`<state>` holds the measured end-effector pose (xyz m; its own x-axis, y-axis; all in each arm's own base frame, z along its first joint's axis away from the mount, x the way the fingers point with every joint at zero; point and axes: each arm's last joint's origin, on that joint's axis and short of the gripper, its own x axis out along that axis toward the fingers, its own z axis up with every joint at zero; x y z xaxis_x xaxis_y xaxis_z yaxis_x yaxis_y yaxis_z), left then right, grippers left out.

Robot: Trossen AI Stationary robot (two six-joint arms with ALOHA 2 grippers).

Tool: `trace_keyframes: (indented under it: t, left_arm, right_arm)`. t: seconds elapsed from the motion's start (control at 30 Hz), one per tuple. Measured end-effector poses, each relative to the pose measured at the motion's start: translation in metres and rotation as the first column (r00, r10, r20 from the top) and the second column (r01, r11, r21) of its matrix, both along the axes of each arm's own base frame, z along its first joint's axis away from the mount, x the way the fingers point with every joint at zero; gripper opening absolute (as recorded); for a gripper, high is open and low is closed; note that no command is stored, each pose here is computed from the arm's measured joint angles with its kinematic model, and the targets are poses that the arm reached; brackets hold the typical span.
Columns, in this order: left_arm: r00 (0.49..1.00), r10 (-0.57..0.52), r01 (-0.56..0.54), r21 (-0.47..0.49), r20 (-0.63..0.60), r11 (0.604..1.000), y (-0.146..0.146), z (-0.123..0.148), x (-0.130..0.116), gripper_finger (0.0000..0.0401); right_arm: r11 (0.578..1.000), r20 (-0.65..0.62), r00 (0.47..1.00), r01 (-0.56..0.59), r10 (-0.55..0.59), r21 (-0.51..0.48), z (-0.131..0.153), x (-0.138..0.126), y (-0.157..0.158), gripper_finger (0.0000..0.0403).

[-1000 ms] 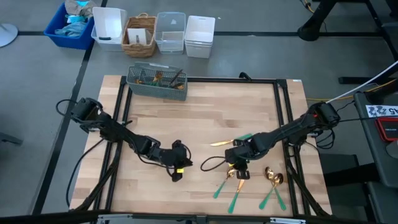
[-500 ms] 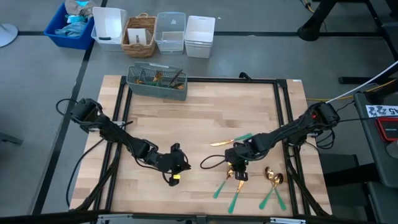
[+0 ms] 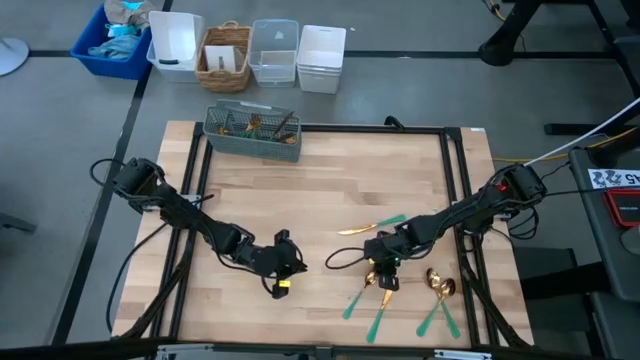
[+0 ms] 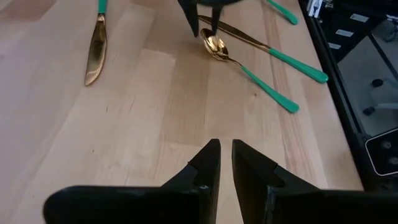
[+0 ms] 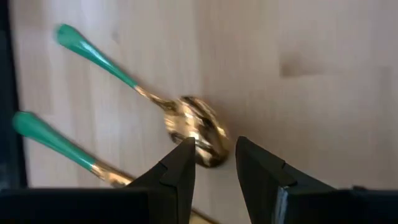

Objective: Sort silverware
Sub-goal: Put the green spoon into the gray silverware basket

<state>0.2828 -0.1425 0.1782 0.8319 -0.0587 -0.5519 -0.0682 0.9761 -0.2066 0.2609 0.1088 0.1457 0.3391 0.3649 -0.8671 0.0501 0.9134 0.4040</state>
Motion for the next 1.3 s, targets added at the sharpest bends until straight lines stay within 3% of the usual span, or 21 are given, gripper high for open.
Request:
trace_keyframes:
  t: [0.33,0.77,0.97,1.1,1.3]
  left_arm:
    - [1.000,0.005,-0.006,0.050,0.012,0.999,0.000,0.000,-0.001,0.0033]
    - [1.000,0.006,-0.009,0.097,0.030,0.995,-0.006,0.002,-0.005,0.0033]
    - [0.996,-0.027,0.009,0.205,0.085,0.979,-0.024,0.024,-0.031,0.0033]
    - [0.990,0.020,-0.061,0.288,0.143,0.956,-0.028,0.035,-0.053,0.0033]
    - [0.986,0.044,-0.084,0.255,0.160,0.963,-0.018,0.021,-0.084,0.0033]
  right_arm:
    - [0.994,-0.009,0.996,0.085,-0.084,0.071,-0.016,-0.009,-0.003,0.0082]
    - [0.992,0.131,0.987,0.085,-0.097,0.098,-0.012,-0.001,-0.001,0.0007]
    - [0.989,0.236,0.962,0.122,-0.139,0.086,-0.007,0.007,-0.002,0.0007]
    - [0.984,0.334,0.925,0.159,-0.179,0.085,-0.001,0.018,-0.014,0.0005]
    - [0.983,0.487,0.857,0.180,-0.167,0.021,0.016,0.041,-0.048,0.0003]
